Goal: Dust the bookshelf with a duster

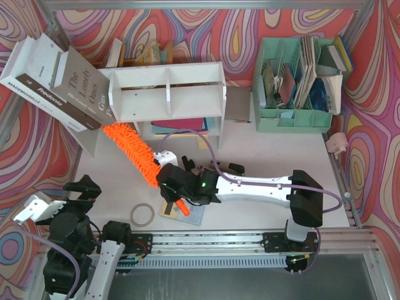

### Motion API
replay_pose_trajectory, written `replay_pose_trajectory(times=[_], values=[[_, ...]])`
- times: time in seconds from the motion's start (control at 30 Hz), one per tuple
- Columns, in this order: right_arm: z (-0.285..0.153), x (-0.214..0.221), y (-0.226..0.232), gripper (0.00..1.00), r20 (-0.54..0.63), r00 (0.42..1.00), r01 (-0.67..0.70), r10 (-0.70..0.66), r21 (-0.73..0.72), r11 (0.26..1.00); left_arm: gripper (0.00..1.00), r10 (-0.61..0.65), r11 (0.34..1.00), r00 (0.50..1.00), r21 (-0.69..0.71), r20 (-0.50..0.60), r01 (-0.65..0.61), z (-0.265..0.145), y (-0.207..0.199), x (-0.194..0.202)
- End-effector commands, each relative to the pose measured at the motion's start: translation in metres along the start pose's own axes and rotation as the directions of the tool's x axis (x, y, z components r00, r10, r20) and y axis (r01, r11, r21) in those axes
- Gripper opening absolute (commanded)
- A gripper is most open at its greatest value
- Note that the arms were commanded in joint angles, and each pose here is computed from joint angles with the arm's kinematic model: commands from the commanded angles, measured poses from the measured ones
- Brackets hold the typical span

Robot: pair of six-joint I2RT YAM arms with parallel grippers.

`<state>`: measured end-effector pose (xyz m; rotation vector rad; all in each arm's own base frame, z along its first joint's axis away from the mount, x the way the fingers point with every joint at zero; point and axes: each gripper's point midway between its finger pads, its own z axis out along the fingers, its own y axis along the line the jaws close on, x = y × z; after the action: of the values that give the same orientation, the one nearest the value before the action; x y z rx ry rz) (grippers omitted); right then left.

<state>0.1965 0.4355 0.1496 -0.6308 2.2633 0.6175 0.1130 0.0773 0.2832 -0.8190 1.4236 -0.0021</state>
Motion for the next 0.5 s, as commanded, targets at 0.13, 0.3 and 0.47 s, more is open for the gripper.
replay_pose_trajectory(times=[0.13,0.3,0.47], values=[[-0.001,0.000,-0.013,0.00,0.048,0.997,-0.056,0.053,0.081,0.995,0.99,0.004,1.000,1.000,0.006,0.018,-0.004,0.001,-0.001,-0.002],[-0.013,0.018,-0.032,0.00,0.007,1.000,-0.004,0.003,0.127,0.992,0.99,0.003,1.000,1.000,0.007,0.017,-0.003,0.001,-0.001,-0.002],[-0.029,0.040,-0.045,0.00,-0.070,0.995,0.076,-0.068,0.120,0.990,0.99,0.005,1.000,1.000,0.008,0.015,-0.005,0.002,-0.002,-0.001]])
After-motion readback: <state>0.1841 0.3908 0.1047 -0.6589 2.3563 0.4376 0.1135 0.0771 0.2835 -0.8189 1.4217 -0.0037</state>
